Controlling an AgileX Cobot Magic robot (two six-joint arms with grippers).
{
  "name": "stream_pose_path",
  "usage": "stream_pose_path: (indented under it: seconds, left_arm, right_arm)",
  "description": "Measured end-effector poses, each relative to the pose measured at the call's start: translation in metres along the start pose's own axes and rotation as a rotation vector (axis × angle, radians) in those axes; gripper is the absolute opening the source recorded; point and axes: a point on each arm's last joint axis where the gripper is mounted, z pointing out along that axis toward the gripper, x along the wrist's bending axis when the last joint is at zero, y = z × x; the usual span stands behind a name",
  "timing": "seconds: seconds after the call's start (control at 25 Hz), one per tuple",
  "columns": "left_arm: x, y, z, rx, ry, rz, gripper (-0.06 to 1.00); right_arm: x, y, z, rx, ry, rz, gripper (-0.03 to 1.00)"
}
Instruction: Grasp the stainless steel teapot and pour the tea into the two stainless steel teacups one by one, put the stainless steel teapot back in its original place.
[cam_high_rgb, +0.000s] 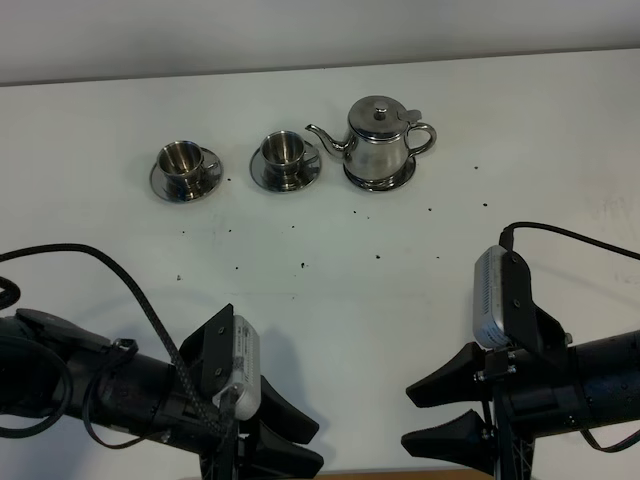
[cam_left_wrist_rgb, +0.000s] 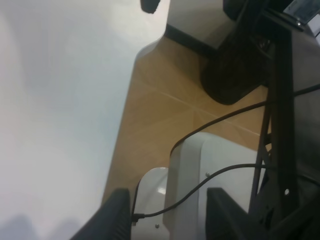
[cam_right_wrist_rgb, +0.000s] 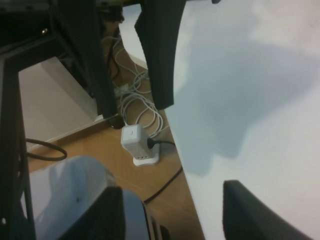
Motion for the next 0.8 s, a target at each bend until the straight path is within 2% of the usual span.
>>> stream_pose_path:
  seconds: [0.48,0.68,0.8]
  left_arm:
    - [-0.0006,0.0007,0.0,-0.008,-0.007,-0.001,0.42]
    - [0.0009,0.0046,-0.0002,-0.049,0.011,-0.063,0.42]
    - [0.0005,0.0073,-0.0029,-0.057,0.039,-0.054,0.42]
  right_arm:
    - [0.0,0.0,0.0,0.0,0.0,0.0,0.44]
    - [-0.0021,0.0033,-0.0001,-0.037,-0.022,0.04,0.44]
    - [-0.0043,0.0065,-0.0005,-0.075,-0.043,0.08,0.44]
